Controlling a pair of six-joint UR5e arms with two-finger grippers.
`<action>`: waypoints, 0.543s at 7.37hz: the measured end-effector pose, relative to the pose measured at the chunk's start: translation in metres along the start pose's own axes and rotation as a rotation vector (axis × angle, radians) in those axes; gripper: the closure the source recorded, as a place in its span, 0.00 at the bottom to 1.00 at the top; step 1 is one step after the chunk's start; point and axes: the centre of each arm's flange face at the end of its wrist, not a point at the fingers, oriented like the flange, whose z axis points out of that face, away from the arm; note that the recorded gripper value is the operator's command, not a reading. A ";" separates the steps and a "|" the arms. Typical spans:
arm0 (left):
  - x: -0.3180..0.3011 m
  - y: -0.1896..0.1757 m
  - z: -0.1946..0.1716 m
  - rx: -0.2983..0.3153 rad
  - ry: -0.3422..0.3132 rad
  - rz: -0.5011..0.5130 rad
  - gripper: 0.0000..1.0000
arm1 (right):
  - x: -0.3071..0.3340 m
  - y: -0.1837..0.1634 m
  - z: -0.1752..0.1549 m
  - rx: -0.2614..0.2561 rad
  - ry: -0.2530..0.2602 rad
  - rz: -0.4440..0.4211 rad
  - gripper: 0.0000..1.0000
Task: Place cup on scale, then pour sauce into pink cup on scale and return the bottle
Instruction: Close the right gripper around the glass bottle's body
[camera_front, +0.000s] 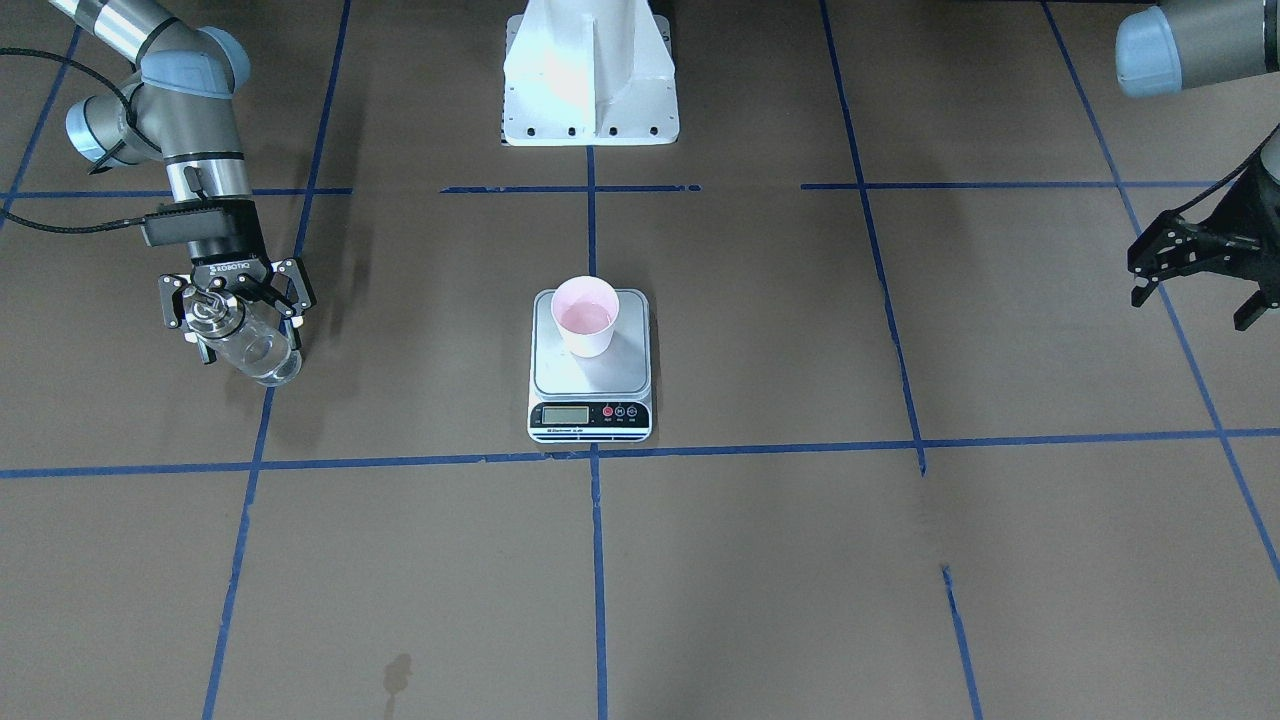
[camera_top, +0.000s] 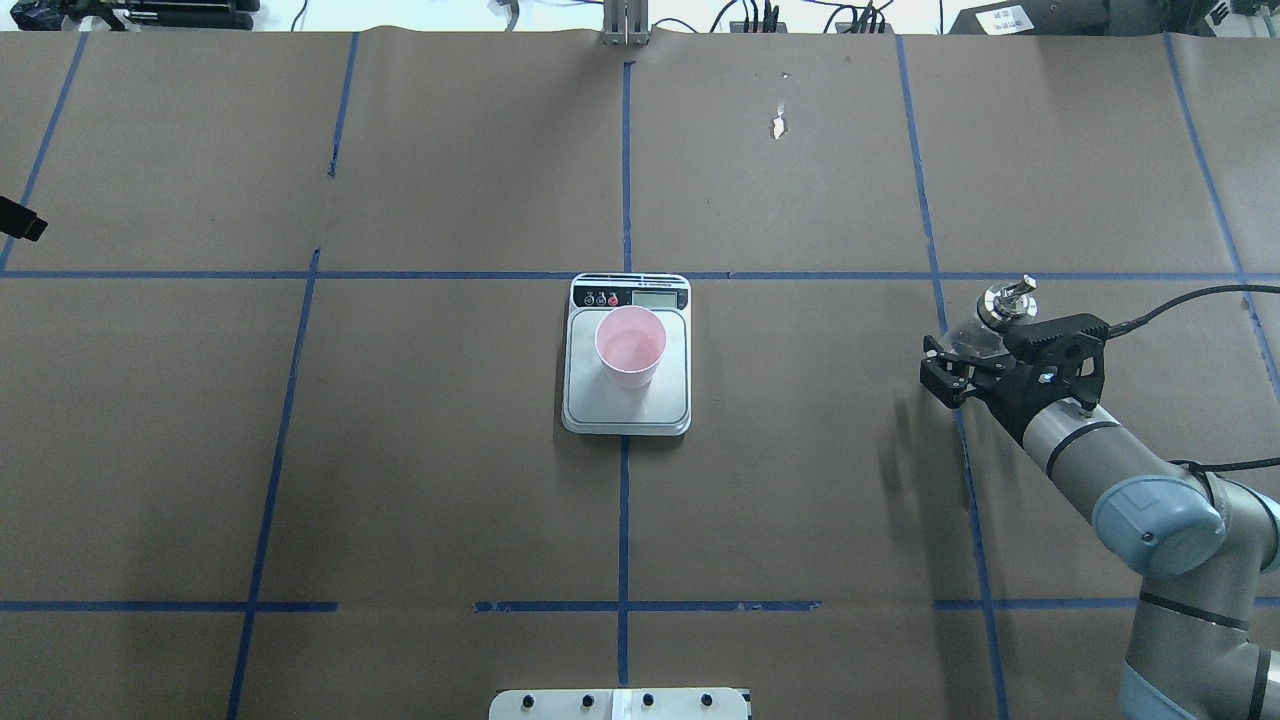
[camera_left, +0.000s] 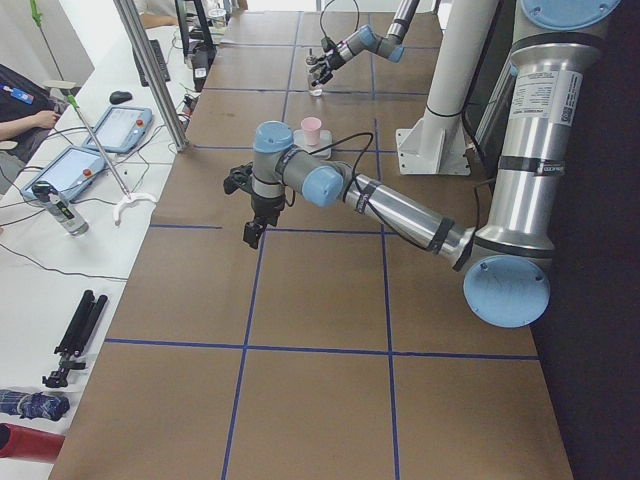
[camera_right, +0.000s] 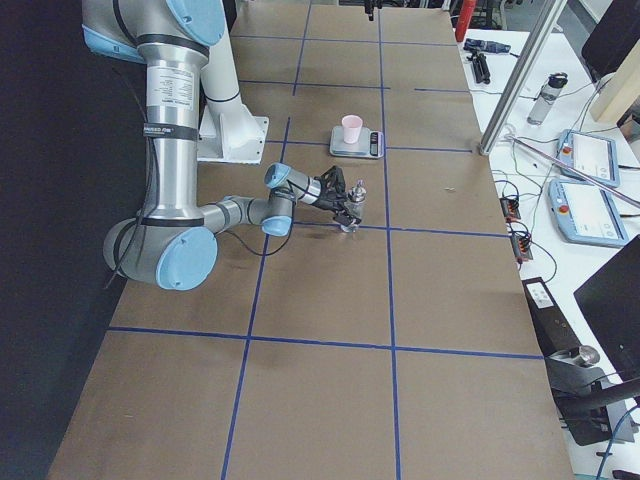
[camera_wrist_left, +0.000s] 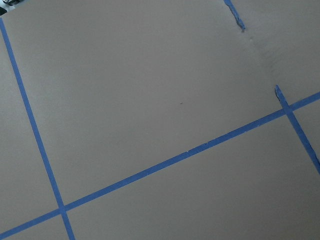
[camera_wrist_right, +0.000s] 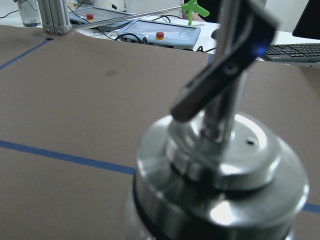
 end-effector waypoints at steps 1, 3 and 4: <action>-0.001 0.000 0.000 0.001 -0.001 -0.001 0.00 | 0.001 -0.001 0.000 0.001 0.001 0.001 0.31; -0.003 0.000 -0.002 0.003 -0.003 -0.005 0.00 | 0.000 -0.004 0.001 0.006 0.001 0.006 1.00; -0.004 0.000 -0.002 0.003 -0.004 -0.005 0.00 | -0.003 -0.008 0.002 0.014 -0.004 0.014 1.00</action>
